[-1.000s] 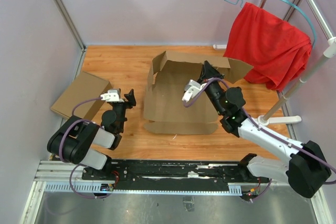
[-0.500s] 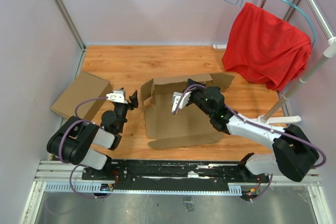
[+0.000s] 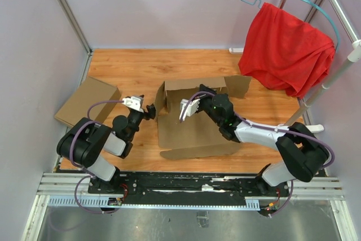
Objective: Fold the paper box
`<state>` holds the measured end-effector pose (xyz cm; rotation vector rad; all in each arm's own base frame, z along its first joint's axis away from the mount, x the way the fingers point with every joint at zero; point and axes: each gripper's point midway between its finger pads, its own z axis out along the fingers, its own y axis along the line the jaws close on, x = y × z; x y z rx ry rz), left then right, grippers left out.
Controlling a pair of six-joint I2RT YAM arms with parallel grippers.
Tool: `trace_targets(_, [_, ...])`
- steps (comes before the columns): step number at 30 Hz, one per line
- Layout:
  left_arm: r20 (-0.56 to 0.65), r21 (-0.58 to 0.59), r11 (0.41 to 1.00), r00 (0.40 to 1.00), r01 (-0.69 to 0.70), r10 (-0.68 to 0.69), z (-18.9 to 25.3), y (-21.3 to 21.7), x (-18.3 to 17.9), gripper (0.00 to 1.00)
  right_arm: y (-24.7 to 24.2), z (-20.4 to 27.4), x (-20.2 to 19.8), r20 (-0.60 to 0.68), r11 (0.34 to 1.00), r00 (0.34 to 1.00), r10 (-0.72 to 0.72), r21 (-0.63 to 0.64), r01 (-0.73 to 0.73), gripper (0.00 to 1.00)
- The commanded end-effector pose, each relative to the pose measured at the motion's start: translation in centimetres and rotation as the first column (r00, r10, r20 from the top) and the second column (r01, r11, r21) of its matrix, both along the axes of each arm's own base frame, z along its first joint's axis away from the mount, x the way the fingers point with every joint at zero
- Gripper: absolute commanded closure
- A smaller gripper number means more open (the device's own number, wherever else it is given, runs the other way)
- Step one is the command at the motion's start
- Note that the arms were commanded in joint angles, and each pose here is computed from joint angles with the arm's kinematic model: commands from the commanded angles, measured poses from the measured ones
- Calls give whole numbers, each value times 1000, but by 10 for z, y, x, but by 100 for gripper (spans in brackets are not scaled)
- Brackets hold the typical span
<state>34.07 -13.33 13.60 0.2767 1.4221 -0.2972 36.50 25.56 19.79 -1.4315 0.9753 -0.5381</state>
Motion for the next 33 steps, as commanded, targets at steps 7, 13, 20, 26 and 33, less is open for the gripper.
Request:
trace_targets(7, [223,-80,985,966,156,-135,63,-33,14,26,-3,10,12,32,1000,999,-23,-21,24,99])
trace_targets(13, [232,-80,983,962,166,-144,68,-34,11,26,-5,12,13,13,1000,1000,-25,-10,26,99])
trace_targets(20, [166,-51,996,984,78,-69,61,-24,26,26,-12,20,35,-38,997,997,-68,32,69,99])
trace_targets(26, [139,8,1000,990,-14,13,54,-12,41,26,-10,21,51,-58,997,996,-71,18,72,99])
trace_targets(33, [135,26,999,990,-31,27,52,-14,56,26,-10,14,57,-72,998,996,-58,1,58,99])
